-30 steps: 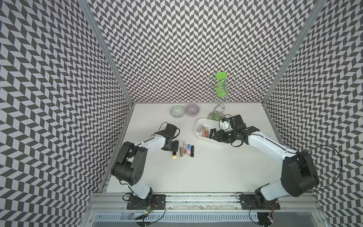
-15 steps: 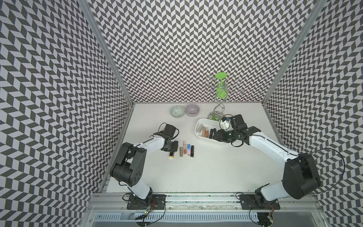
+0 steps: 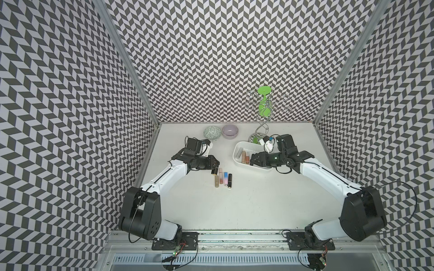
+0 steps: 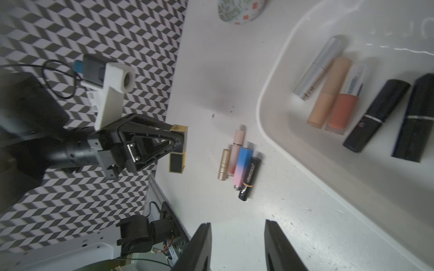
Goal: Put the lipstick into the storage box
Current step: Pick up the lipstick at the center of the board.
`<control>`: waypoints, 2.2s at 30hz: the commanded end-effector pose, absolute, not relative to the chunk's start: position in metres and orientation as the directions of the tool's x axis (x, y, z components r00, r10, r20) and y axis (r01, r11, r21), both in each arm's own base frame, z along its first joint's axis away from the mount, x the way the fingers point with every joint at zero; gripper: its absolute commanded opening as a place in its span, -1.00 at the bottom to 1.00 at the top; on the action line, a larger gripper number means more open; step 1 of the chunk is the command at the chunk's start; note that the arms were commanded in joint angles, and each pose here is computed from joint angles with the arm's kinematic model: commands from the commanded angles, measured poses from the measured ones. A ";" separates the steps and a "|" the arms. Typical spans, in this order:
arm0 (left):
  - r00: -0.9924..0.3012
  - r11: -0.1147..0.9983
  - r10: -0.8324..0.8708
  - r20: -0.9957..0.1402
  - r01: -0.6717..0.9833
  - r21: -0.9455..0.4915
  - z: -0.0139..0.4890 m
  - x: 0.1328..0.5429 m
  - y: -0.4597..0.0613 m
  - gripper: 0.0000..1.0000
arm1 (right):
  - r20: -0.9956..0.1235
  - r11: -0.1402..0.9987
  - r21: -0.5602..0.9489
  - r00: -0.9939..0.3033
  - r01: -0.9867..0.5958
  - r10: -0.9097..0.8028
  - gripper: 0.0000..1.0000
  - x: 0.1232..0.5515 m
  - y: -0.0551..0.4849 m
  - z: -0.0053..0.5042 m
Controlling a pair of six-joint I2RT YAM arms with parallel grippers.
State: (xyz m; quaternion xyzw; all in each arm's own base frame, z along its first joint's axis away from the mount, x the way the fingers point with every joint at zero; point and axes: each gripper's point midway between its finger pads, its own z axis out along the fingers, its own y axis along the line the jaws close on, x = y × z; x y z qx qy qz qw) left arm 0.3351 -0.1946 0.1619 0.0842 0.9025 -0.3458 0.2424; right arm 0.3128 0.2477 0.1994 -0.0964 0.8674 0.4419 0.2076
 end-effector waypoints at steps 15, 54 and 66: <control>-0.846 0.093 -0.051 -0.531 0.525 -0.846 0.310 0.302 -0.281 -0.55 | -0.623 0.052 0.780 -0.781 -0.624 -0.042 0.24 0.259 0.278 0.321; -0.822 -0.035 -0.026 -0.569 0.570 -0.821 0.349 0.276 -0.310 -0.56 | -0.611 0.046 0.788 -0.789 -0.614 -0.072 0.22 0.249 0.318 0.315; -0.822 -0.024 -0.018 -0.569 0.569 -0.822 0.345 0.275 -0.310 -0.57 | -0.587 0.176 0.792 -0.808 -0.585 -0.049 0.22 0.269 0.318 0.300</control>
